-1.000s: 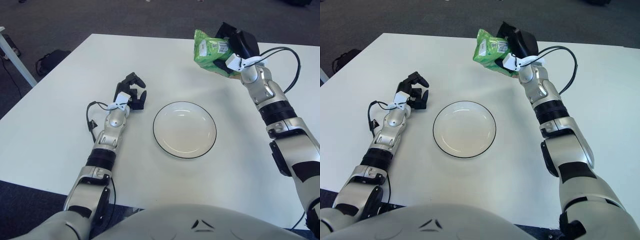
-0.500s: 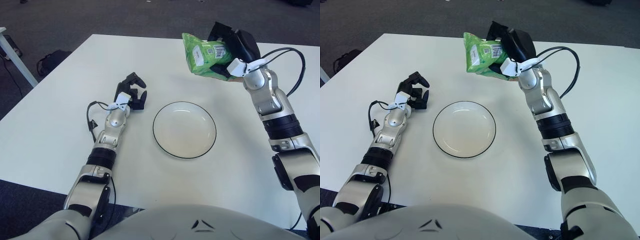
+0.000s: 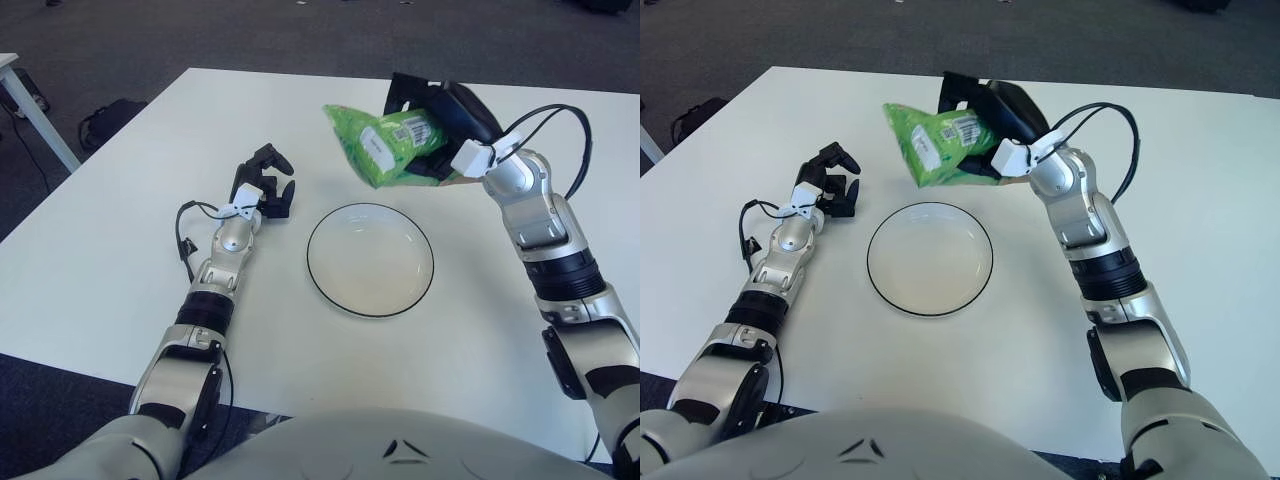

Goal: Put the snack into the plate.

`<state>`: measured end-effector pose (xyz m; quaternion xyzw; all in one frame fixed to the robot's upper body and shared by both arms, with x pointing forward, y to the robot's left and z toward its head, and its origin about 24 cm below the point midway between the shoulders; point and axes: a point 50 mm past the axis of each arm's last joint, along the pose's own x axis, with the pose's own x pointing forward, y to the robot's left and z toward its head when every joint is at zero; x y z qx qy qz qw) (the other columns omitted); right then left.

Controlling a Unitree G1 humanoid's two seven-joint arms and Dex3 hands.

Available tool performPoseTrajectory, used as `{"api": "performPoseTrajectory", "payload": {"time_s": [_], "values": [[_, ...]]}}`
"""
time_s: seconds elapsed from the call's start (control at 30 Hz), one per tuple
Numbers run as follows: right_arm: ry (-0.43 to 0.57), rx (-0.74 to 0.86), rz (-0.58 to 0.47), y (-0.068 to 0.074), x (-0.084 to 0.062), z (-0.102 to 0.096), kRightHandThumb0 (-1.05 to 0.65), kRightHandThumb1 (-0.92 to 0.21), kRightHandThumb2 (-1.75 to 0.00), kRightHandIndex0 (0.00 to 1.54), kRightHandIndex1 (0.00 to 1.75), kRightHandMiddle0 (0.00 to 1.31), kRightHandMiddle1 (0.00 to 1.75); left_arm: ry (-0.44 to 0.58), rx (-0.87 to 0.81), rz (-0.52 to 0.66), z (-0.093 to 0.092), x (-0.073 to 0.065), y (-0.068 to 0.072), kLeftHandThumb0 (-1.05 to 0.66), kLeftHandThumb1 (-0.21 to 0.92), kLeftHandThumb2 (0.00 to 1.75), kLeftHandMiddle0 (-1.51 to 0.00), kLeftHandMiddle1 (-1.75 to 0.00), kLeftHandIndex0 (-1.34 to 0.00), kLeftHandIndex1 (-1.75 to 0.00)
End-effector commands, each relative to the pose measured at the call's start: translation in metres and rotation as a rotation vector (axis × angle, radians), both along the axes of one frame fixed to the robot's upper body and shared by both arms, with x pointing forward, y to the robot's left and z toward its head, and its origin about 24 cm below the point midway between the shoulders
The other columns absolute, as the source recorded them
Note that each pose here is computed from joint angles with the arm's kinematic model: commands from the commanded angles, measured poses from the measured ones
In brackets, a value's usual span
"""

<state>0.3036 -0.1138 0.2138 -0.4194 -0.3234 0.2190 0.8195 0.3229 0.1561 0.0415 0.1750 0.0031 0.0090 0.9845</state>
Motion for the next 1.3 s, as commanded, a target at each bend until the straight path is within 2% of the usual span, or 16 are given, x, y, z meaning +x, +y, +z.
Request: {"api": "performPoseTrajectory", "payload": {"time_s": [0.0,0.33,0.47,0.8,0.9,1.03,1.07,1.1,1.13,1.2,1.23,1.27], "values": [[-0.010,-0.017,0.045,0.002,-0.007,0.005,0.00,0.05,-1.69,0.93,1.62,0.65,1.75,0.146,0.007,0.014,-0.035,-0.017,0.000,-0.48,0.33,1.30,-1.31,-1.75,-0.60,-1.75],[0.040,-0.036,0.167,0.008,-0.017,0.001,0.00,0.04,-1.70,0.91,1.67,0.65,1.75,0.147,0.011,0.009,-0.035,-0.017,-0.002,-0.48,0.33,1.30,-1.31,-1.75,-0.60,-1.75],[0.016,-0.071,0.228,0.014,-0.018,-0.004,0.00,0.07,-1.72,0.92,1.66,0.67,1.75,0.145,0.013,0.007,-0.035,-0.017,-0.002,-0.47,0.33,1.29,-1.31,-1.75,-0.60,-1.75],[0.028,-0.184,0.296,0.019,-0.027,-0.011,0.00,0.06,-1.73,0.91,1.70,0.66,1.75,0.140,0.024,0.005,-0.034,-0.018,-0.002,-0.47,0.34,1.29,-1.31,-1.75,-0.59,-1.75],[0.009,-0.233,0.304,0.020,-0.029,-0.012,0.00,0.09,-1.74,0.92,1.73,0.74,1.64,0.136,0.026,0.003,-0.034,-0.018,-0.002,-0.47,0.34,1.28,-1.30,-1.75,-0.59,-1.75],[0.002,-0.276,0.321,0.020,-0.030,-0.014,-0.01,0.04,-1.63,0.87,1.74,0.79,1.47,0.130,0.025,0.003,-0.033,-0.019,-0.003,-0.47,0.34,1.28,-1.30,-1.75,-0.59,-1.75],[0.016,-0.292,0.324,0.017,-0.028,-0.018,-0.01,0.02,-1.60,0.86,1.74,0.79,1.45,0.129,0.025,0.003,-0.033,-0.019,-0.003,-0.47,0.34,1.29,-1.30,-1.75,-0.59,-1.75],[0.026,-0.303,0.326,0.015,-0.027,-0.021,-0.01,-0.10,-1.47,0.78,1.74,0.69,1.46,0.129,0.025,0.003,-0.033,-0.019,-0.003,-0.47,0.33,1.30,-1.30,-1.75,-0.60,-1.75],[0.029,-0.317,0.335,0.015,-0.027,-0.022,-0.01,-0.15,-1.42,0.75,1.75,0.66,1.46,0.129,0.026,0.003,-0.033,-0.019,-0.003,-0.47,0.33,1.30,-1.29,-1.75,-0.60,-1.75],[0.027,-0.329,0.346,0.015,-0.027,-0.022,-0.01,-0.34,-1.20,0.64,1.70,0.49,1.52,0.129,0.026,0.003,-0.033,-0.019,-0.003,-0.48,0.32,1.31,-1.29,-1.75,-0.60,-1.75],[0.027,-0.337,0.354,0.016,-0.027,-0.022,-0.01,-0.38,-1.16,0.62,1.69,0.46,1.53,0.127,0.027,0.003,-0.033,-0.019,-0.003,-0.48,0.32,1.31,-1.29,-1.75,-0.60,-1.75],[0.028,-0.342,0.358,0.016,-0.027,-0.023,-0.01,-0.49,-1.00,0.58,1.61,0.39,1.57,0.126,0.028,0.003,-0.033,-0.019,-0.003,-0.48,0.32,1.31,-1.29,-1.75,-0.60,-1.75]]}}
